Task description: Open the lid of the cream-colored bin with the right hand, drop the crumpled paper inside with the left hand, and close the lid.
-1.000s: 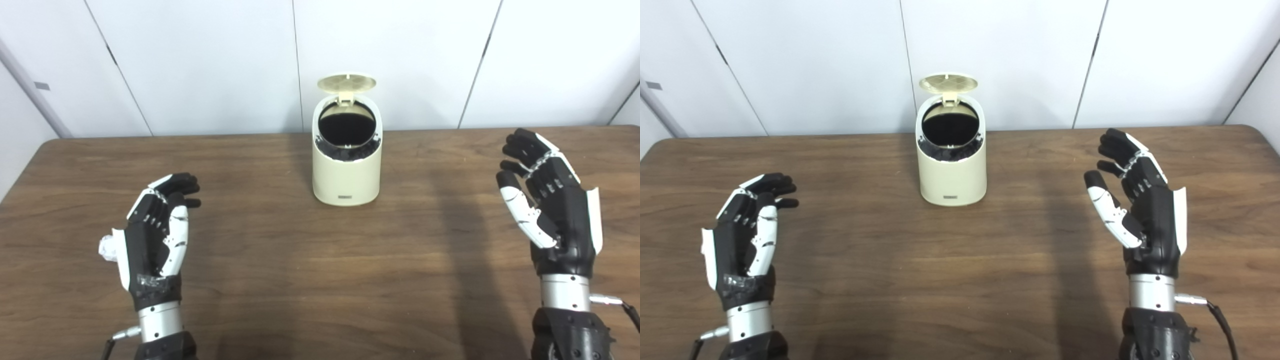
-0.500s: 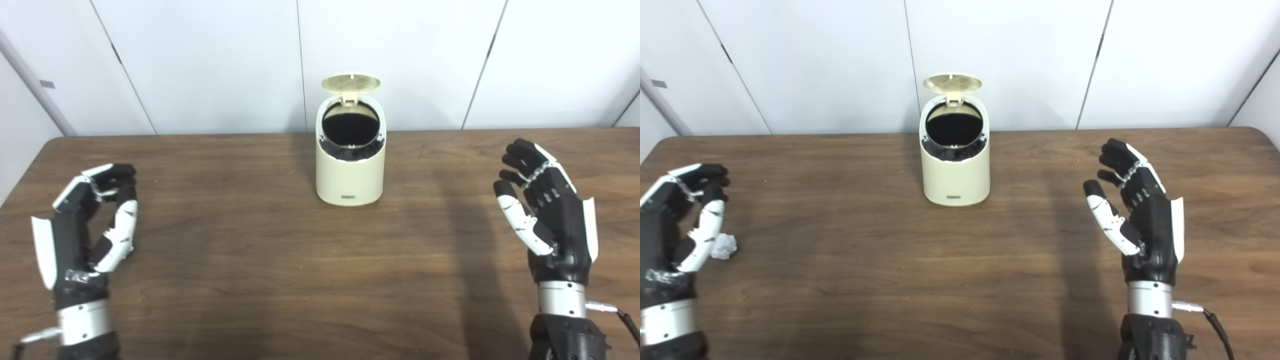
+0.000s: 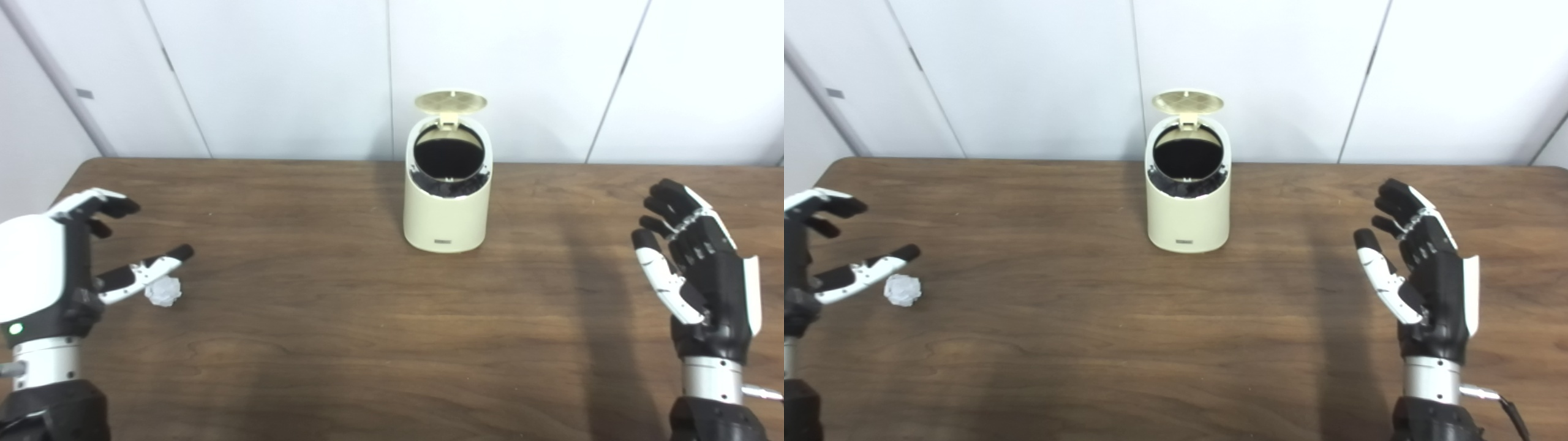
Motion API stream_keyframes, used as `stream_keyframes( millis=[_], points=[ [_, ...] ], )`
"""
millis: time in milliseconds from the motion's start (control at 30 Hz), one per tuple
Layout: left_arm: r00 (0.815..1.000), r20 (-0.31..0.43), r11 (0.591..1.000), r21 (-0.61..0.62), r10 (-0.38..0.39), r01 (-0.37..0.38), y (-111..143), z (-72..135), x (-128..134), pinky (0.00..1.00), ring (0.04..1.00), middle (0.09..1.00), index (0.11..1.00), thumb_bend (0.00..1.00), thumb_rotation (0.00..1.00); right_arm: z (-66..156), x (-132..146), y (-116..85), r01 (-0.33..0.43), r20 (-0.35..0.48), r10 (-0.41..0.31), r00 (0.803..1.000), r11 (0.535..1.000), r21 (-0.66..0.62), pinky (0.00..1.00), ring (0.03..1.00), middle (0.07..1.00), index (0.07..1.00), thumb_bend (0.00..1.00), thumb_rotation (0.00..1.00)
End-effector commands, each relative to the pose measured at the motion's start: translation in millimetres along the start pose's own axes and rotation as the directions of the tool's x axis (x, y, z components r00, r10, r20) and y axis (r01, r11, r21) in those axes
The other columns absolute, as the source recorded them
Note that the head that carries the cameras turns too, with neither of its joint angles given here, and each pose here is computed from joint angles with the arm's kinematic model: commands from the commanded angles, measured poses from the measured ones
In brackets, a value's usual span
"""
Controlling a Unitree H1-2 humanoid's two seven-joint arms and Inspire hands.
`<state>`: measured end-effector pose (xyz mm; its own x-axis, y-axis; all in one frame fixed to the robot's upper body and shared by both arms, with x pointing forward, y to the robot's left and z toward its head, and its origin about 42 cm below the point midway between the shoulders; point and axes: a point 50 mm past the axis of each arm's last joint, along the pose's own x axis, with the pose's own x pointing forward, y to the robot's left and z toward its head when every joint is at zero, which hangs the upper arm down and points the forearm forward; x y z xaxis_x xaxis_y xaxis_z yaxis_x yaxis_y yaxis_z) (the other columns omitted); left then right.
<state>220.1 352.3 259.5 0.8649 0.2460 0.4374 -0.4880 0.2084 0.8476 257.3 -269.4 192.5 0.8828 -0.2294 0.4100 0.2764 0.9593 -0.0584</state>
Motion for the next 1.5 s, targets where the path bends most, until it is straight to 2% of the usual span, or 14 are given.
stream_keyframes(
  millis=[0,33,133,167,200,267,300,367,433,500,733,900,1233,1467],
  points=[
    [0.999,0.015,0.999,0.034,0.033,-0.034,11,10,4,0.03,0.687,0.721,0.678,1.0,0.44,12,9,-2,0.001,0.075,-0.003,0.997,1.0,0.017,0.73,0.788,0.79,0.768,0.23,0.33],
    [1.0,0.009,0.999,0.039,0.017,-0.017,10,11,4,0.01,0.709,0.733,0.689,1.0,0.43,12,10,-3,0.001,0.079,-0.002,0.997,1.0,0.018,0.73,0.788,0.79,0.768,0.23,0.32],
    [0.999,-0.014,0.998,0.044,-0.035,0.035,-3,4,1,0.0,0.758,0.768,0.726,1.0,0.25,13,12,-6,0.001,0.084,-0.002,0.996,1.0,0.016,0.7,0.772,0.778,0.763,0.22,0.32],
    [0.998,-0.027,0.997,0.036,-0.063,0.064,-11,-3,-1,0.27,0.783,0.787,0.75,1.0,0.22,15,13,-8,-0.001,0.081,0.0,0.997,1.0,0.014,0.67,0.756,0.765,0.752,0.22,0.34],
    [0.996,-0.036,0.996,0.029,-0.081,0.082,-17,-9,-2,0.43,0.801,0.806,0.778,1.0,0.25,17,14,-9,-0.003,0.079,0.002,0.997,1.0,0.013,0.64,0.74,0.755,0.743,0.22,0.36],
    [0.992,-0.059,0.993,0.012,-0.115,0.116,-30,-18,-5,0.58,0.815,0.826,0.809,1.0,0.31,18,16,-13,-0.003,0.069,0.002,0.998,1.0,0.013,0.61,0.72,0.742,0.732,0.21,0.38],
    [0.989,-0.07,0.991,0.008,-0.132,0.133,-37,-22,-7,0.63,0.822,0.839,0.829,1.0,0.38,18,16,-15,0.003,0.06,-0.004,0.998,1.0,0.013,0.59,0.705,0.73,0.719,0.21,0.35],
    [0.983,-0.083,0.986,0.006,-0.166,0.167,-51,-28,-9,0.7,0.849,0.865,0.868,1.0,0.48,16,19,-20,0.014,0.036,-0.015,0.999,1.0,0.018,0.55,0.676,0.704,0.692,0.21,0.21],
    [0.979,-0.088,0.982,0.013,-0.186,0.188,-64,-32,-9,0.74,0.873,0.883,0.891,1.0,0.53,14,21,-25,0.017,0.021,-0.017,1.0,1.0,0.016,0.53,0.661,0.691,0.678,0.21,0.13],
    [0.974,-0.101,0.978,0.023,-0.202,0.205,-76,-35,-10,0.8,0.904,0.899,0.901,1.0,0.54,13,23,-30,0.017,0.019,-0.017,1.0,1.0,0.012,0.51,0.648,0.682,0.672,0.22,0.11],
    [0.968,-0.119,0.973,0.042,-0.219,0.225,-91,-41,-8,0.89,0.961,0.937,0.923,1.0,0.61,9,26,-36,0.022,0.03,-0.023,0.999,1.0,0.003,0.49,0.635,0.667,0.655,0.27,0.19],
    [0.971,-0.125,0.974,0.071,-0.205,0.215,-95,-44,-6,0.87,0.952,0.93,0.911,1.0,0.58,8,27,-37,0.021,0.03,-0.02,0.999,1.0,-0.01,0.49,0.638,0.668,0.656,0.23,0.16],
    [0.972,-0.144,0.976,0.09,-0.185,0.199,-92,-42,-3,0.89,0.947,0.94,0.913,1.0,0.58,4,29,-40,0.015,0.027,-0.014,1.0,1.0,-0.012,0.49,0.642,0.668,0.653,0.26,0.21],
    [0.974,-0.137,0.976,0.096,-0.181,0.195,-97,-48,3,0.83,0.91,0.909,0.893,1.0,0.61,4,29,-41,0.011,0.032,-0.011,0.999,1.0,-0.013,0.5,0.647,0.671,0.652,0.26,0.24]
  ],
)
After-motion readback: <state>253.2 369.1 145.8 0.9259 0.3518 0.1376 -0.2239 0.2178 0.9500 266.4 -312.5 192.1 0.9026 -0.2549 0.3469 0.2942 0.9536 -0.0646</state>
